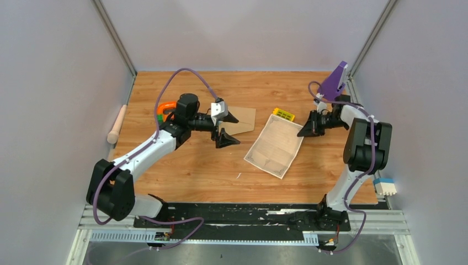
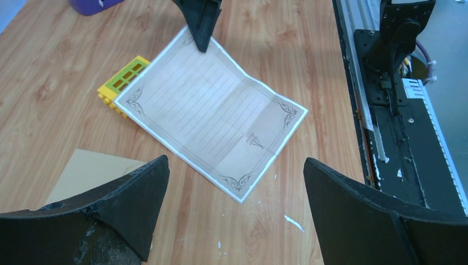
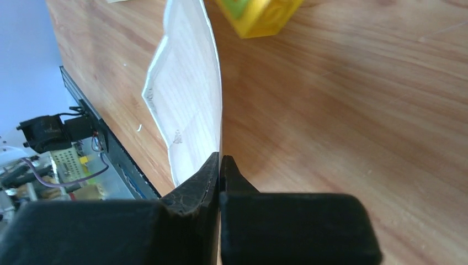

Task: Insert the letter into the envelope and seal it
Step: Pick up the letter from the center of the board.

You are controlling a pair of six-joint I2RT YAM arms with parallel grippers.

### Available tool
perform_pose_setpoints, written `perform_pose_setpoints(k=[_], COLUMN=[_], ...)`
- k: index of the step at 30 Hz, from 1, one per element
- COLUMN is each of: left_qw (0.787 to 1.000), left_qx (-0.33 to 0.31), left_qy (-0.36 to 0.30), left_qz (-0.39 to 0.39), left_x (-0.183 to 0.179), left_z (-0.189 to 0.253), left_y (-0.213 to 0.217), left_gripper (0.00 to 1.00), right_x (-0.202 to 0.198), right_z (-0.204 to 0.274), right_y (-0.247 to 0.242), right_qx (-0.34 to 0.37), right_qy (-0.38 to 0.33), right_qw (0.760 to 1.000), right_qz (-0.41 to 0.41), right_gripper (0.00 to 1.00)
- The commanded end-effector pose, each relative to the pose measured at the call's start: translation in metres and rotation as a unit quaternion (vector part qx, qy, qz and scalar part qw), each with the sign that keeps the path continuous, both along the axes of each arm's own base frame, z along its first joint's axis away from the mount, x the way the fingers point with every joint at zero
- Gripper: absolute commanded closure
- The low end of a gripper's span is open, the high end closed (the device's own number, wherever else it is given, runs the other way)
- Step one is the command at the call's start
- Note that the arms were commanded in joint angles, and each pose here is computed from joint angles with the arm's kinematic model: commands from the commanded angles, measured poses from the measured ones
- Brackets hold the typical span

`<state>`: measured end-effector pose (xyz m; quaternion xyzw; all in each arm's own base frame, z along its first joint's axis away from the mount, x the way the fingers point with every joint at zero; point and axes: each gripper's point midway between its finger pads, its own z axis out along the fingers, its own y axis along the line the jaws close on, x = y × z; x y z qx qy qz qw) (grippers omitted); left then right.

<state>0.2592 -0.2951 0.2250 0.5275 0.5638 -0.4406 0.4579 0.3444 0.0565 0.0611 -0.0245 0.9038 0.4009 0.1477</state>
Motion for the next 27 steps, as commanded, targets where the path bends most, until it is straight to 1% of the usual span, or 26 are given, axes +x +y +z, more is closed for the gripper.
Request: perform_pose_setpoints(k=[1,4,6,10,11,12,13,14,15,16,17,18,21,24,27], left_qw=[1.0,1.0,1.0,1.0,1.0,1.0,1.0,1.0,1.0,1.0,1.0,1.0,0.998,0.997,0.996], left_qx=[-0.019,-0.019,-0.018,-0.015,-0.01,-0.012,-0.005,-0.009,-0.003,-0.008,-0.005,-0.011,-0.02,-0.03,-0.035], left_qy=[-0.009,0.0,0.003,0.007,0.014,0.007,0.018,0.009,0.022,0.014,0.027,0.022,0.04,0.052,0.065], left_qz=[-0.001,0.005,0.01,0.018,0.019,0.018,0.017,0.014,0.008,0.003,-0.007,-0.012,-0.041,-0.058,-0.057], left_x=[-0.002,0.002,0.006,0.017,0.02,0.023,0.025,0.03,0.03,0.033,0.033,0.035,0.035,0.035,0.037], left_z=[0.01,0.006,0.004,0.001,-0.003,0.002,-0.003,0.006,0.001,0.011,0.007,0.016,0.024,0.026,0.023], left_y=[-0.001,-0.003,-0.005,-0.008,-0.009,-0.011,-0.012,-0.015,-0.016,-0.019,-0.021,-0.024,-0.032,-0.036,-0.038], left_gripper=[0.0,0.0,0.0,0.0,0.0,0.0,0.0,0.0,0.0,0.0,0.0,0.0,0.0,0.0,0.0], right_x=[0.003,-0.009,-0.018,-0.038,-0.042,-0.046,-0.053,-0.058,-0.063,-0.068,-0.073,-0.078,-0.089,-0.101,-0.114], right_z=[0.091,0.139,0.166,0.204,0.212,0.218,0.224,0.231,0.237,0.244,0.25,0.256,0.273,0.286,0.298], right_y=[0.02,0.03,0.038,0.05,0.052,0.053,0.055,0.056,0.058,0.059,0.061,0.062,0.065,0.068,0.073], right_qx=[0.003,0.018,0.037,0.073,0.075,0.078,0.081,0.084,0.087,0.089,0.091,0.092,0.093,0.098,0.114], right_qy=[-0.157,-0.233,-0.271,-0.32,-0.329,-0.336,-0.341,-0.346,-0.352,-0.361,-0.366,-0.373,-0.393,-0.407,-0.42], right_qw=[0.986,0.969,0.957,0.937,0.933,0.93,0.927,0.924,0.921,0.916,0.913,0.91,0.9,0.892,0.883], right_qz=[0.057,0.081,0.097,0.12,0.124,0.128,0.134,0.139,0.145,0.15,0.154,0.159,0.166,0.171,0.178], right_gripper=[1.0,1.0,1.0,1.0,1.0,1.0,1.0,1.0,1.0,1.0,1.0,1.0,1.0,1.0,1.0])
